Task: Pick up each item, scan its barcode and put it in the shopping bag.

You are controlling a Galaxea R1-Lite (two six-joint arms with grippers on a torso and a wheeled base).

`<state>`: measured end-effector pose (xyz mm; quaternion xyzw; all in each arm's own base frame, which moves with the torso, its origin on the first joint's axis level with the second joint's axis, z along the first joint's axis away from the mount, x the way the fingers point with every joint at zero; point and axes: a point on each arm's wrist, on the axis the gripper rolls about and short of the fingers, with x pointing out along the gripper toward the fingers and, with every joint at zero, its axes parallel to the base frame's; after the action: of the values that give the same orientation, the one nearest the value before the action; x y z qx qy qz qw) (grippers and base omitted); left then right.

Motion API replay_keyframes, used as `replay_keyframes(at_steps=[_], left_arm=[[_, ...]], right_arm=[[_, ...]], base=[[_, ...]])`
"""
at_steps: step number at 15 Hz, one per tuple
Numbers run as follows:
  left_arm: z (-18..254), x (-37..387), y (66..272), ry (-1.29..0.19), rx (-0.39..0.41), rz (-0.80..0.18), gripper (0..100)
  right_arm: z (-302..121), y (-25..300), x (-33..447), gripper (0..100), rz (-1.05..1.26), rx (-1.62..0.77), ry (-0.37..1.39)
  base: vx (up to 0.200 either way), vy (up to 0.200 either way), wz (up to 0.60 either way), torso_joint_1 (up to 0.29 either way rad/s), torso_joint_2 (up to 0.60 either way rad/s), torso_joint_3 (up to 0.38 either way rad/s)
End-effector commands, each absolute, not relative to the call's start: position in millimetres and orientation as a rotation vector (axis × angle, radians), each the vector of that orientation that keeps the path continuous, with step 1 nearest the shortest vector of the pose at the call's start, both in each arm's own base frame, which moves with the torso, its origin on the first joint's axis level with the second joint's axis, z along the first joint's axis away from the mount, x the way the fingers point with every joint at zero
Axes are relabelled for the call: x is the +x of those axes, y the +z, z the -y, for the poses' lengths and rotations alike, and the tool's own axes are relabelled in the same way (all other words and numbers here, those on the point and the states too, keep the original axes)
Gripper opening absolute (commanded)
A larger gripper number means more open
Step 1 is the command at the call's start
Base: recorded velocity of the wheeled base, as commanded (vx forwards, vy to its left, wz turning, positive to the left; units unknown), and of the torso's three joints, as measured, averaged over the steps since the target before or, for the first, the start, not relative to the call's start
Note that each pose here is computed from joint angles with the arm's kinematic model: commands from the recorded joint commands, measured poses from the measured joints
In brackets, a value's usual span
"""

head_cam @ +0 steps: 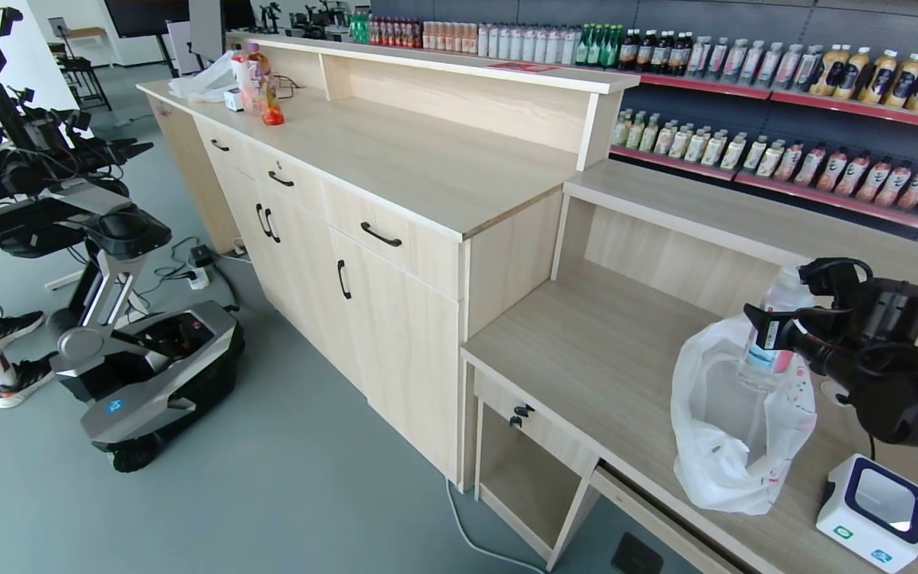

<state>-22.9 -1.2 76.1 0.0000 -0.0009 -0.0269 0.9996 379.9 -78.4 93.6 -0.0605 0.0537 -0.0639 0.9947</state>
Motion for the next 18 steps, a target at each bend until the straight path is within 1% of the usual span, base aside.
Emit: replay_keyframes(at_steps=[1, 4, 10, 13, 18], left_arm=[[1, -23, 76, -0.054, 0.0, 0.002, 100], [1, -23, 76, -0.054, 0.0, 0.002, 100], [1, -23, 76, -0.054, 0.0, 0.002, 100], [1, -23, 76, -0.054, 0.0, 0.002, 100], [1, -23, 76, -0.054, 0.0, 0.002, 100]], right_arm=[[86, 67, 386, 0, -0.169, -0.109, -0.141], [91, 56, 402, 0, -0.163, -0.108, -0.141], [84, 26, 430, 0, -0.119, -0.115, -0.092], [83, 18, 442, 0, -0.099, -0.116, -0.046], [84, 2, 456, 0, -0.083, -0.118, -0.033]], base=[[0.0, 0.0, 0.0, 0.0, 0.0, 0.0], [0.0, 0.0, 0.0, 0.0, 0.0, 0.0], [0.0, 0.0, 0.0, 0.0, 0.0, 0.0], [0.0, 0.0, 0.0, 0.0, 0.0, 0.0], [0.0, 0.0, 0.0, 0.0, 0.0, 0.0]])
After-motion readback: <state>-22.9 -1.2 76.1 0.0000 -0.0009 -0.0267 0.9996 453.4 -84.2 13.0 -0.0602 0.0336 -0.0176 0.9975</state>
